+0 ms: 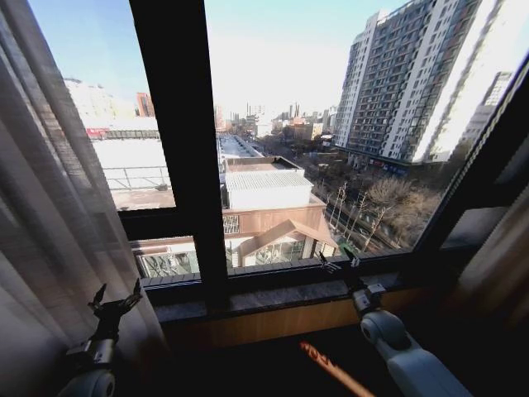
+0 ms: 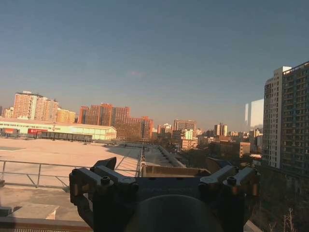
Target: Open the curtains by pulling them apart, changing their state from closed to fully open.
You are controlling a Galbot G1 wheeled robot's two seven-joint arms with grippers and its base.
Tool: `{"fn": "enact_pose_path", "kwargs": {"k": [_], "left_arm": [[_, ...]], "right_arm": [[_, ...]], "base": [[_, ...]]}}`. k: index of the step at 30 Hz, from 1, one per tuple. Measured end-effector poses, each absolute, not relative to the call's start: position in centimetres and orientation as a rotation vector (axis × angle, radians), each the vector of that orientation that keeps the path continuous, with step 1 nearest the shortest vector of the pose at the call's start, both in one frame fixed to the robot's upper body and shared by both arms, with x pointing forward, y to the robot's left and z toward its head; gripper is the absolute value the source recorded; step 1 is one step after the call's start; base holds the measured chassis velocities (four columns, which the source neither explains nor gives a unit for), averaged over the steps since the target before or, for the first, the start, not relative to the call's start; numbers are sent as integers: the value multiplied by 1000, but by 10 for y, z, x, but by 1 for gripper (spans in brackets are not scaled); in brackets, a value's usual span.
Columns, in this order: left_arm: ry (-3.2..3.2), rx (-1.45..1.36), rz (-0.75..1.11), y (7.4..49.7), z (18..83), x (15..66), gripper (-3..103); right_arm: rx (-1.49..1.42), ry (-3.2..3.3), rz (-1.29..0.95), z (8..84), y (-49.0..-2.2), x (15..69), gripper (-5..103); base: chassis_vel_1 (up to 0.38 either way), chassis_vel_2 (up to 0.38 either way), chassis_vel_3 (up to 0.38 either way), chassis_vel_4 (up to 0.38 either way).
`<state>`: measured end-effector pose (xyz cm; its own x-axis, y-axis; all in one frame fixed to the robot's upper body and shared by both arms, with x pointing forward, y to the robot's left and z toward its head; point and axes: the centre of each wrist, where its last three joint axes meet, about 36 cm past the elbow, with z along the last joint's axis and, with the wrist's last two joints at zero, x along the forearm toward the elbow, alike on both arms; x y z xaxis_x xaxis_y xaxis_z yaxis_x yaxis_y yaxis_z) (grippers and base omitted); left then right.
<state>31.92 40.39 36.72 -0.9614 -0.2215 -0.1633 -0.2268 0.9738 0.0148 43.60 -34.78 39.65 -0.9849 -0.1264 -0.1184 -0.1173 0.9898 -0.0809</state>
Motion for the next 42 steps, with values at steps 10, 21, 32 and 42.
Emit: {"fn": "enact_pose_path", "kwargs": {"k": [10, 21, 32, 42], "left_arm": [[2961, -339, 50, 404, 367, 319, 100], [2961, -338, 50, 404, 367, 319, 100], [2961, -338, 50, 404, 367, 319, 100], [2961, -338, 50, 404, 367, 319, 100]], "right_arm": [[-185, 3010, -111, 397, -348, 436, 100], [-185, 3010, -111, 397, -348, 436, 100], [-185, 3010, -111, 397, -348, 436, 100], [-185, 3010, -111, 397, -348, 436, 100]], "base": [[0, 0, 0, 0], [0, 0, 0, 0], [0, 0, 0, 0], [0, 0, 0, 0]]}}
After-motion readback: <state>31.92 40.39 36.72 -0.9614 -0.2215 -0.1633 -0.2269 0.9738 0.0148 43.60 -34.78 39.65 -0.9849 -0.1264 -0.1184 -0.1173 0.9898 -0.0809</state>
